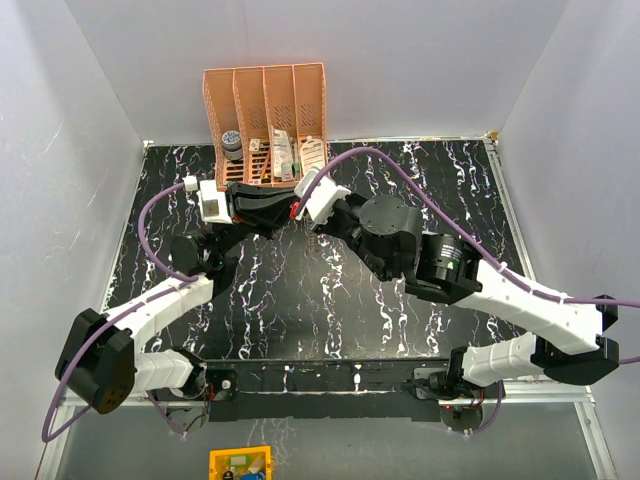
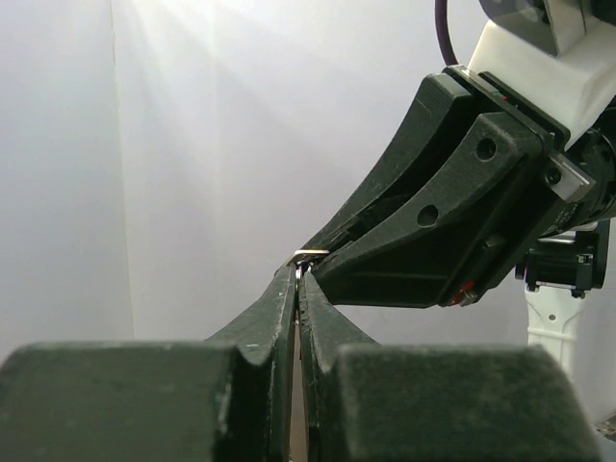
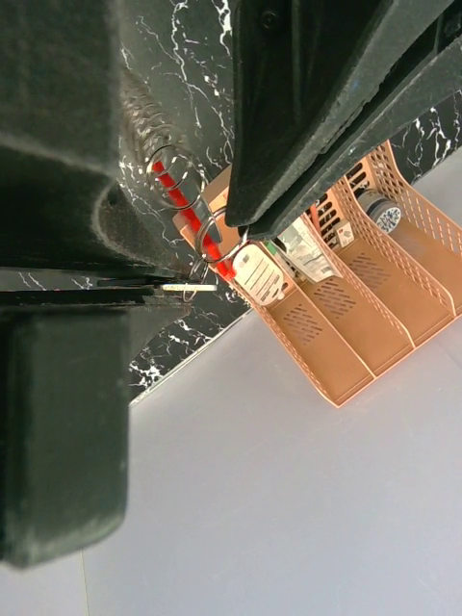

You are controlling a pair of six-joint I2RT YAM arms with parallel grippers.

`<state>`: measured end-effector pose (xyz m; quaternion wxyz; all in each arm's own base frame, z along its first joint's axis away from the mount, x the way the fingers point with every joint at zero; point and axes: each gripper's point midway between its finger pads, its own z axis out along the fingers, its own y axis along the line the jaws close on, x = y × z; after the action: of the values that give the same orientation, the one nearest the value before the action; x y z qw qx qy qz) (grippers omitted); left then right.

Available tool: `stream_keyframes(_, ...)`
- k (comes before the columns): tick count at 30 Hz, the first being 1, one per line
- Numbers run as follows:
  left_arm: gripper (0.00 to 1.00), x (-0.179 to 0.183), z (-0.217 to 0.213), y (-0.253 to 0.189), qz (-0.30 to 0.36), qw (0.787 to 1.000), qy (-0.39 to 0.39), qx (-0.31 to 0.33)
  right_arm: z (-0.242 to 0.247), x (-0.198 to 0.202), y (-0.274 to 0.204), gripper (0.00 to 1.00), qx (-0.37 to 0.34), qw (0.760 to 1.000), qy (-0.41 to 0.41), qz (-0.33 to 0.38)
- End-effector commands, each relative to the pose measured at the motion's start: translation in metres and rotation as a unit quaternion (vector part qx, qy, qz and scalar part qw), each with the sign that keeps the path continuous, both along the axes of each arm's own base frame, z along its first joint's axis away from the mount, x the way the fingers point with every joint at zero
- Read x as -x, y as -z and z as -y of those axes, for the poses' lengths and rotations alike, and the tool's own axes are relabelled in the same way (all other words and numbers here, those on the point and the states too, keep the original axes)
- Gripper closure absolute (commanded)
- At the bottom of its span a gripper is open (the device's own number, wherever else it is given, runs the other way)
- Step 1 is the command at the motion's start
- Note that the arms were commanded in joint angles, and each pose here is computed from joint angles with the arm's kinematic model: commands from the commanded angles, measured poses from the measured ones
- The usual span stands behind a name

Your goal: Remove the keys from the keyring

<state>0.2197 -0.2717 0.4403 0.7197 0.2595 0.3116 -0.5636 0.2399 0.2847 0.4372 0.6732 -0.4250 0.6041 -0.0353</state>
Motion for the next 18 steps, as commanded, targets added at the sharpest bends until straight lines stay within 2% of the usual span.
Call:
stream_keyframes(1, 1.0, 0.029, -0.024, -0.045, 0.084, 0.993, -0.001, 0.08, 0.012, 0.002, -0.024, 1.0, -0.059, 0.998, 0.008, 0.014)
stream_keyframes(18, 1.0, 0.025, -0.039, -0.068, 0.071, 0.987, -0.014, 0.14, -0.006, 0.004, -0.006, 1.0, -0.075, 0.997, -0.023, 0.012)
